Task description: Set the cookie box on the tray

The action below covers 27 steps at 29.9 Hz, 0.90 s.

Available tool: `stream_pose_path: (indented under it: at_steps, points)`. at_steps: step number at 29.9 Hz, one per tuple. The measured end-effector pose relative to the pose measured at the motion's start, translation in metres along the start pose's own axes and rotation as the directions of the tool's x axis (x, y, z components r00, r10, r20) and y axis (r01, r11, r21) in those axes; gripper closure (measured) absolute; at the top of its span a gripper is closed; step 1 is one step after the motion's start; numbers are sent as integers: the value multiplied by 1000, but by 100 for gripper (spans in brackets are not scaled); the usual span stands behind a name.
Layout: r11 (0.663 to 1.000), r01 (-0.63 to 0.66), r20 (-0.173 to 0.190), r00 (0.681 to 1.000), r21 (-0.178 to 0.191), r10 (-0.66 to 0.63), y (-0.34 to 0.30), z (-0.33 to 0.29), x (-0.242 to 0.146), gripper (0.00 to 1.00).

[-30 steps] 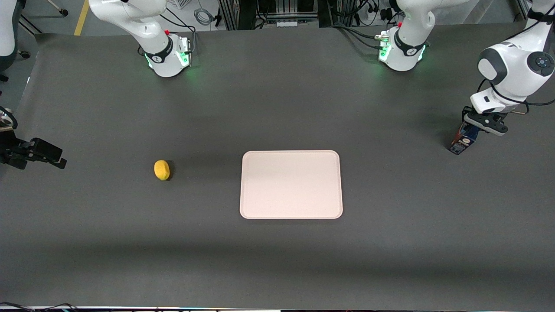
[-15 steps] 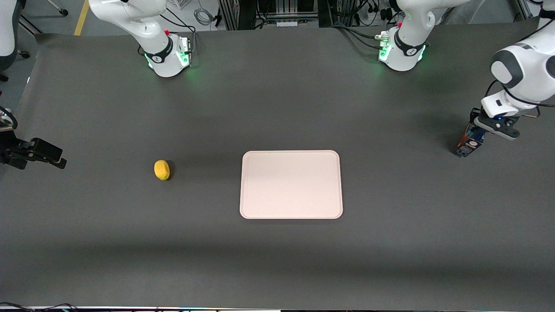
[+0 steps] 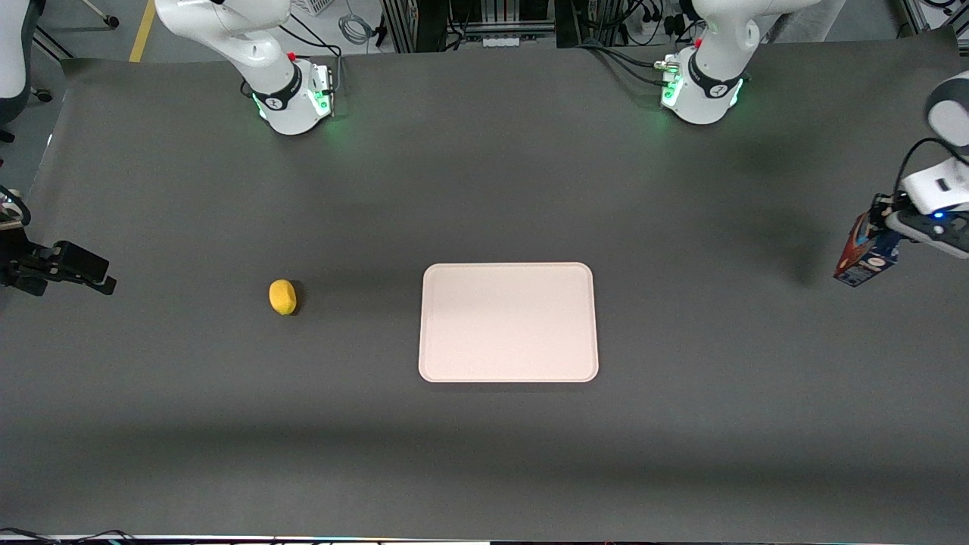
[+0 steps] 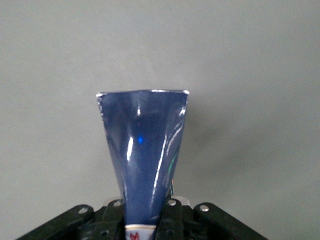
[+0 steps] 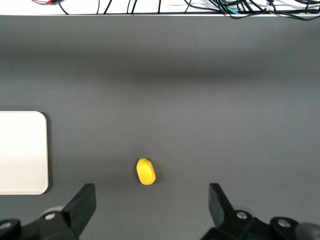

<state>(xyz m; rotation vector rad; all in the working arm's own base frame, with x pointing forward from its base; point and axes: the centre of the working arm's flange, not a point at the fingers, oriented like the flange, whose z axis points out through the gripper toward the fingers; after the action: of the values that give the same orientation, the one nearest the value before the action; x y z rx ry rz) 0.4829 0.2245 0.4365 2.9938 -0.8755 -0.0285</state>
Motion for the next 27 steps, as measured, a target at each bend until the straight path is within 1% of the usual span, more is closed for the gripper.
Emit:
stream_pose_path:
  at_steps: [3, 6, 8, 10, 12, 14, 16, 19, 23, 27]
  points:
    - [1000, 0, -4, 1000, 4, 0, -7, -49, 4, 78]
    - [1000, -2, -14, 1000, 21, 2, -10, -86, 7, 78]
    - [1000, -2, -21, 1000, 31, 3, -10, -99, 10, 78]
    - [999, 3, -23, 1000, 32, -3, -8, -104, 15, 78]
    - [1000, 27, -15, 1000, 17, -26, 0, -104, 24, 78]
    - [998, 64, 6, 998, -9, -64, 13, -100, 38, 78]
    - [994, 106, 27, 994, -31, -105, 32, -98, 57, 78]
    - [984, 171, 44, 985, -53, -168, 68, -96, 92, 78]
    - [967, 250, 55, 968, -59, -246, 124, -96, 141, 78]
    - [939, 337, 62, 941, -70, -333, 180, -96, 179, 78]
